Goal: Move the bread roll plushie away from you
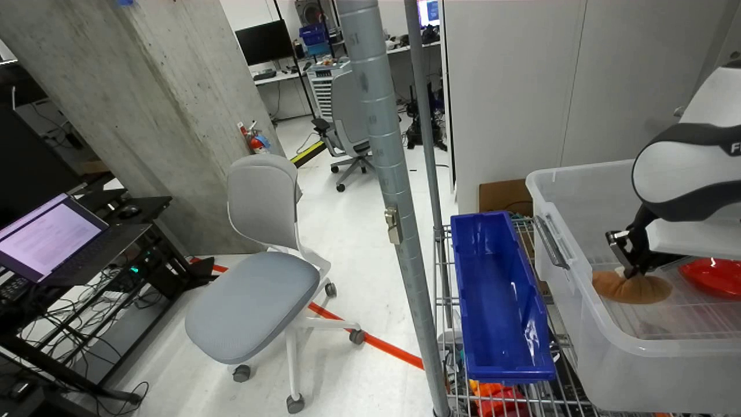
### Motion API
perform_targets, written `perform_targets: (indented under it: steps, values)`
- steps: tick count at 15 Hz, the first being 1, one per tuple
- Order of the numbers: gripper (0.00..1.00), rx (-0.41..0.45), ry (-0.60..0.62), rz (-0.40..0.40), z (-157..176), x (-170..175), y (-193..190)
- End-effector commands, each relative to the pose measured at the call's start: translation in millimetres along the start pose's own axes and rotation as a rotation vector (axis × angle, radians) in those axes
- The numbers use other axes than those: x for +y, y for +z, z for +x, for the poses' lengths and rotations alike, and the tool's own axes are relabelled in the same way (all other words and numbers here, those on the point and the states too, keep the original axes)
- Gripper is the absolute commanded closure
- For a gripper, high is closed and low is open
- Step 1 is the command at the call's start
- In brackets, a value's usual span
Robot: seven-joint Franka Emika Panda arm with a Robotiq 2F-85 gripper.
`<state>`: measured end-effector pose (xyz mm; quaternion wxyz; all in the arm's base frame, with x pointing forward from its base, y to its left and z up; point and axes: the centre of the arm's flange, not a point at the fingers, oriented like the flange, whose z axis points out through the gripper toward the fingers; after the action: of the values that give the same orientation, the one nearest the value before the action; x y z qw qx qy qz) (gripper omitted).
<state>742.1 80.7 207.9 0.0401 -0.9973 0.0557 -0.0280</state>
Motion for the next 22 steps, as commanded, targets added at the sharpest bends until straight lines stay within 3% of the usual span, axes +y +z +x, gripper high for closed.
perform_targets:
  steps: [1,6,13,16,17,18,22]
  values:
    - [0.98,0.111,0.031,0.029,38.2,7.8,-23.0]
    - [0.98,0.263,0.036,0.035,87.2,28.1,-0.5]
    - [0.98,0.209,0.015,-0.002,80.6,32.9,93.5]
    - [0.98,0.207,0.001,-0.001,73.3,28.4,105.2]
    - [0.68,0.204,0.014,-0.001,71.6,28.6,100.7]
    - [0.68,0.193,0.03,0.002,66.3,30.2,93.4]
    - [0.39,0.153,0.052,-0.008,35.6,44.0,56.6]
